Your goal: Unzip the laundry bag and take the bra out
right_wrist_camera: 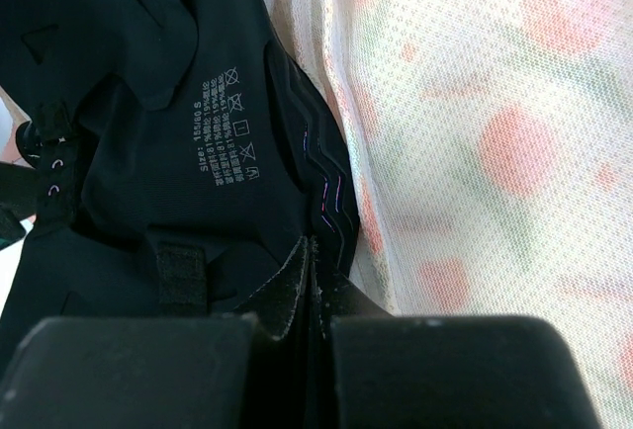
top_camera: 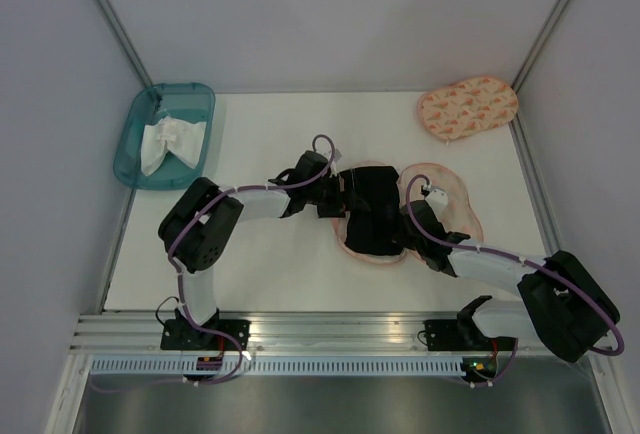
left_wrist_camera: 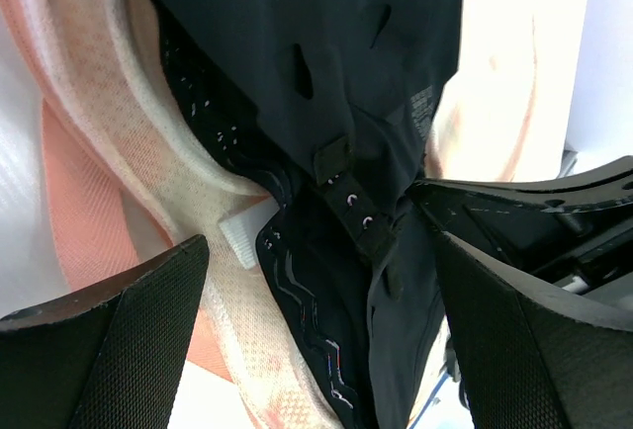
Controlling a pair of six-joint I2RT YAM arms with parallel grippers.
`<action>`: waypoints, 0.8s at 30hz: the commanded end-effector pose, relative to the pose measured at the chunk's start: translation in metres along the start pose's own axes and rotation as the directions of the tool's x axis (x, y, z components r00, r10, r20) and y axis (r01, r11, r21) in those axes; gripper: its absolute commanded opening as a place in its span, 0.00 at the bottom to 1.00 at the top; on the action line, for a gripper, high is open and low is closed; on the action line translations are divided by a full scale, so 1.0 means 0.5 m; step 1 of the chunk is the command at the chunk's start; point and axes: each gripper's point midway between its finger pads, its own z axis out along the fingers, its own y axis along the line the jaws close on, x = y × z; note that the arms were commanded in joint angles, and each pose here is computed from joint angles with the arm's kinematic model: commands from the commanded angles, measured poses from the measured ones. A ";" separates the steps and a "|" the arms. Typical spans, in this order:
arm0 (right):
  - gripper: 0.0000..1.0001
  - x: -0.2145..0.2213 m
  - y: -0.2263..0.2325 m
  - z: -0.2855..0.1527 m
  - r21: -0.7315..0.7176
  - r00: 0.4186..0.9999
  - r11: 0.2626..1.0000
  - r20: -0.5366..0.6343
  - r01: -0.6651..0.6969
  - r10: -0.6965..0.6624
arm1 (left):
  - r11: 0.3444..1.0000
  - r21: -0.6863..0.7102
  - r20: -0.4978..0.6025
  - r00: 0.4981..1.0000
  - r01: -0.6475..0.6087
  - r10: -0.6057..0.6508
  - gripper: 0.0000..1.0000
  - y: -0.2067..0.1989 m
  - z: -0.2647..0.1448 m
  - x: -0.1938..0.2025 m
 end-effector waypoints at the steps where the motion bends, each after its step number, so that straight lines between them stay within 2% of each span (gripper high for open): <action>1: 0.01 0.009 -0.029 0.006 0.060 0.999 0.997 -0.015 0.038 -0.037 | 0.998 0.064 0.013 1.000 0.003 -0.004 0.98 -0.030 0.017 -0.009; 6: 0.01 0.009 -0.030 0.007 0.066 0.999 0.997 -0.016 0.044 -0.043 | 0.988 0.152 0.012 1.000 -0.009 0.007 0.97 -0.076 0.026 0.000; 14: 0.00 0.011 -0.026 0.012 0.060 0.999 0.997 -0.024 0.049 -0.048 | 0.983 0.183 0.003 1.000 0.010 -0.011 0.97 -0.093 0.032 0.002; 19: 0.00 0.014 -0.030 0.013 0.066 0.998 0.997 -0.026 0.050 -0.048 | 0.971 0.237 0.016 1.000 0.006 -0.010 0.95 -0.132 0.008 -0.007; 24: 0.00 0.014 -0.030 0.014 0.065 0.999 0.997 -0.025 0.050 -0.048 | 0.980 0.198 -0.015 1.000 0.013 -0.010 0.93 -0.146 -0.002 -0.012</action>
